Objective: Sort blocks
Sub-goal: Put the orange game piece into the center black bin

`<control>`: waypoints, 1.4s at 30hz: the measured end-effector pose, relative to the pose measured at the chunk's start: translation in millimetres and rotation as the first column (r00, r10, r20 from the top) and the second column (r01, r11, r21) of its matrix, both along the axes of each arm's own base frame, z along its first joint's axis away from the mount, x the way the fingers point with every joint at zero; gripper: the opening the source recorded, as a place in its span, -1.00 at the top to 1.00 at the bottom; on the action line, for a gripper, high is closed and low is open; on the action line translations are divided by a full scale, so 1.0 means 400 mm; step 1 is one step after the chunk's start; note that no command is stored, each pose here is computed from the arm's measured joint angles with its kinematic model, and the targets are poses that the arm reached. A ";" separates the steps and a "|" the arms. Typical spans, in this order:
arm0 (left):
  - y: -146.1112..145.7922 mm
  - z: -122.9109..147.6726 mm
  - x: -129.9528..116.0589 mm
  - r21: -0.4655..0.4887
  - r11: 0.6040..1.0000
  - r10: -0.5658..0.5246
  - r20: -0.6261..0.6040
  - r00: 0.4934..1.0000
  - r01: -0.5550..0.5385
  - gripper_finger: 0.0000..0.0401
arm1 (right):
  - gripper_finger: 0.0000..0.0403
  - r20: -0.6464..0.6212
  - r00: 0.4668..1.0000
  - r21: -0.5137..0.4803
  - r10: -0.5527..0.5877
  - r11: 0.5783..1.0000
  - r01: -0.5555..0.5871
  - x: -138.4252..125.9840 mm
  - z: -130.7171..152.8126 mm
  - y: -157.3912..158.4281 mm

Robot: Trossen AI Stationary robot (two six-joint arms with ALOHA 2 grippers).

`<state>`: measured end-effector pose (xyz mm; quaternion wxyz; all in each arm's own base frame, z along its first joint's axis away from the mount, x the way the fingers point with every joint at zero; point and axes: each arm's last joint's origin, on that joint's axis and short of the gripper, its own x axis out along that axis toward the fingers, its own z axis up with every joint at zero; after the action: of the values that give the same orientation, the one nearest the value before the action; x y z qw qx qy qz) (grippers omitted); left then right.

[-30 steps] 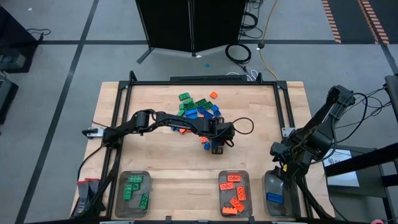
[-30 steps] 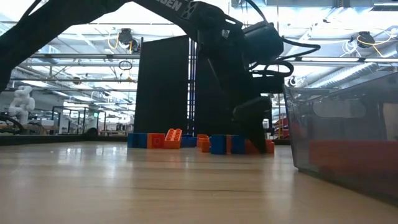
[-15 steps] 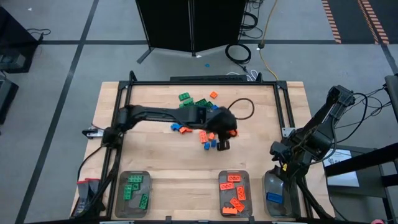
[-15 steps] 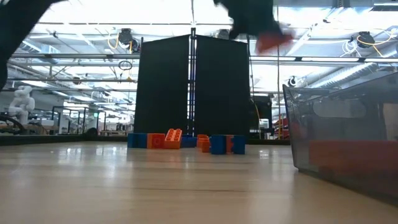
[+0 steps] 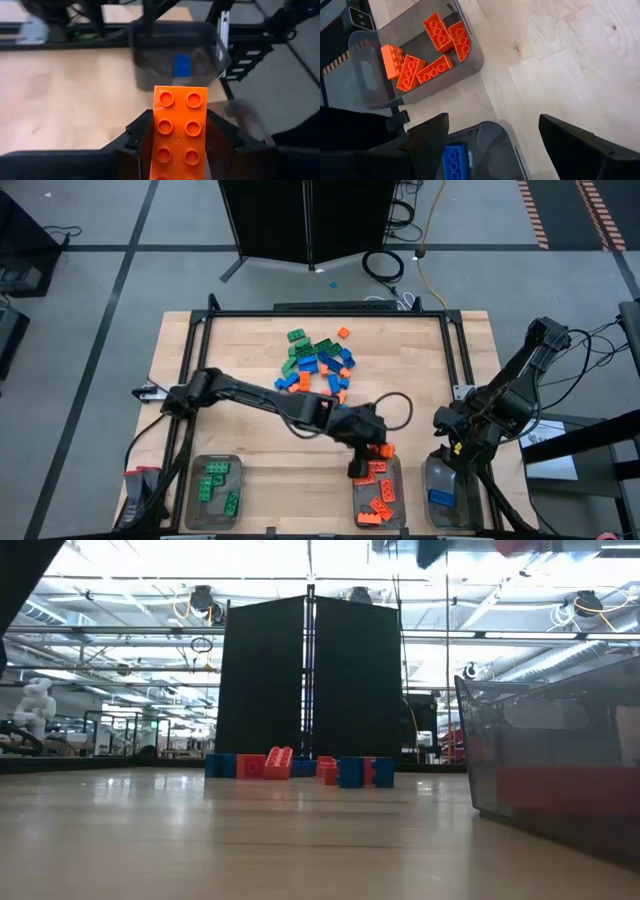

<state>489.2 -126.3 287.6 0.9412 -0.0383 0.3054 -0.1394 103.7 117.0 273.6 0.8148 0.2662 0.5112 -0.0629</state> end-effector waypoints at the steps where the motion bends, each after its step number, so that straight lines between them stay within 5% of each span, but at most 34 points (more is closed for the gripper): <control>1: -0.010 -0.019 0.007 -0.017 1.000 -0.009 -0.011 1.000 0.009 0.39 | -0.51 0.000 1.000 0.000 0.000 1.000 0.000 0.000 0.000 0.000; 8: -0.044 -0.097 0.040 -0.184 0.982 -0.062 -0.063 0.996 0.049 0.39 | -0.51 0.003 1.000 0.006 0.000 1.000 0.000 0.001 0.001 0.001; 15: -0.080 -0.124 0.031 -0.159 0.984 -0.102 -0.100 0.990 0.086 0.38 | -0.51 0.007 1.000 0.004 0.001 1.000 -0.001 0.001 0.001 0.001; 22: -0.093 -0.125 0.026 -0.153 0.985 -0.099 -0.108 0.989 0.082 -0.34 | -0.51 0.015 1.000 -0.010 0.015 1.000 -0.015 0.002 0.001 0.001; 28: -0.088 -0.112 0.020 -0.135 0.989 -0.072 -0.117 0.990 0.056 -0.46 | -0.51 0.036 0.999 -0.010 0.004 1.000 -0.004 0.004 0.003 0.002; 32: -0.039 -0.006 -0.015 0.013 0.984 0.177 -0.089 0.980 -0.176 -0.47 | -0.51 0.037 0.999 0.004 -0.010 1.000 0.010 0.005 0.003 0.003; 36: 0.057 0.081 -0.073 0.233 0.855 0.484 -0.038 0.874 -0.464 -0.47 | -0.51 0.047 0.999 0.000 -0.023 1.000 0.023 0.006 0.004 0.003; 38: 0.111 0.078 -0.094 0.335 0.795 0.560 -0.081 0.825 -0.506 -0.47 | -0.51 0.060 0.998 -0.005 -0.030 1.000 0.031 0.007 0.004 0.002; 42: 0.217 0.056 -0.101 0.363 0.751 0.638 -0.180 0.749 -0.552 -0.48 | -0.51 0.078 0.996 -0.016 -0.039 0.999 0.041 0.009 0.005 0.002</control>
<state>448.9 -39.3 310.1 0.8747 -0.0179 0.4294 0.2240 107.2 117.7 275.6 0.8350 0.2713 0.4731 -0.0734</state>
